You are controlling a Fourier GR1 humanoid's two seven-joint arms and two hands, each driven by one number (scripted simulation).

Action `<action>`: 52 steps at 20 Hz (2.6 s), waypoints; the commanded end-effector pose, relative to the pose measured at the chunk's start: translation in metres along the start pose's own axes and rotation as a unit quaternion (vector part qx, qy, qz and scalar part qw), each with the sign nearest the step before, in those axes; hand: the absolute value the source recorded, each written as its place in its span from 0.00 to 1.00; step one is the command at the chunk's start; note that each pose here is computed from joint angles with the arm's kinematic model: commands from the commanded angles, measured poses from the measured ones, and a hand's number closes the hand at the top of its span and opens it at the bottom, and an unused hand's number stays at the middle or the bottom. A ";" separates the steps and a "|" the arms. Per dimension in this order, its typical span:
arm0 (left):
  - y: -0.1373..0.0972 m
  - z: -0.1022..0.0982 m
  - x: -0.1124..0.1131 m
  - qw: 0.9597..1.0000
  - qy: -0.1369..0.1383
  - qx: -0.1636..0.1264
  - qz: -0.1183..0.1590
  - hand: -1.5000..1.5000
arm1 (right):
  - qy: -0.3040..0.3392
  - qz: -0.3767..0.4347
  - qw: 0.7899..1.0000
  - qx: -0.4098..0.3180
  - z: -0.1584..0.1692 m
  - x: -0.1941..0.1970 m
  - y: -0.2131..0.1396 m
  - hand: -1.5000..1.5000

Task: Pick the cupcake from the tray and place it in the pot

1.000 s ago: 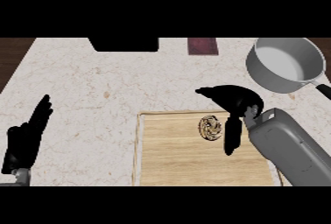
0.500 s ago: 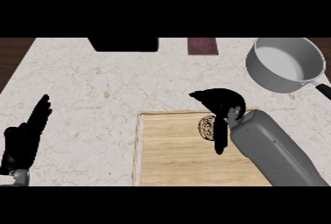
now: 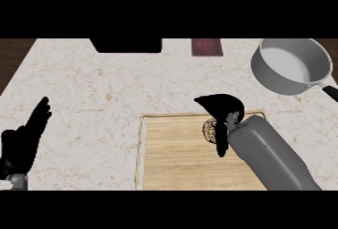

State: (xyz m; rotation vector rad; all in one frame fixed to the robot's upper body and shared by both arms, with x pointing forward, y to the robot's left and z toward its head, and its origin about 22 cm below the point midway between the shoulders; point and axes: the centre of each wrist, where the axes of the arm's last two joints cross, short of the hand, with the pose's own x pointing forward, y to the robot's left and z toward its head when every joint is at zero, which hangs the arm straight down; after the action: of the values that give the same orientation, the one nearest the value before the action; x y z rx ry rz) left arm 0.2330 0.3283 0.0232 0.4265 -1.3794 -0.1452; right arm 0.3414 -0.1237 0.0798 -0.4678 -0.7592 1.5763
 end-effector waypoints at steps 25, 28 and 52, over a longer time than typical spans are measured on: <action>0.020 0.001 -0.006 1.000 -0.003 0.002 -0.004 0.50 | 0.011 -0.020 0.999 -0.024 -0.033 0.003 0.018 1.00; 0.003 -0.004 0.003 1.000 -0.012 -0.002 -0.007 0.50 | 0.150 -0.155 0.970 -0.109 -0.035 -0.036 -0.017 1.00; -0.003 -0.002 -0.009 1.000 -0.001 -0.002 -0.003 0.50 | 0.392 -0.197 0.688 -0.578 0.026 -0.022 -0.160 1.00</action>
State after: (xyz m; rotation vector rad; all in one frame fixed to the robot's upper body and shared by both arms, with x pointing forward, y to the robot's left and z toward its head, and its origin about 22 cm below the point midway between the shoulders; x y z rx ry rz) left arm 0.2338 0.3258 0.0174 0.4226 -1.3892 -0.1619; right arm 0.4379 -0.1314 0.1945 -1.6123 -0.9489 0.3925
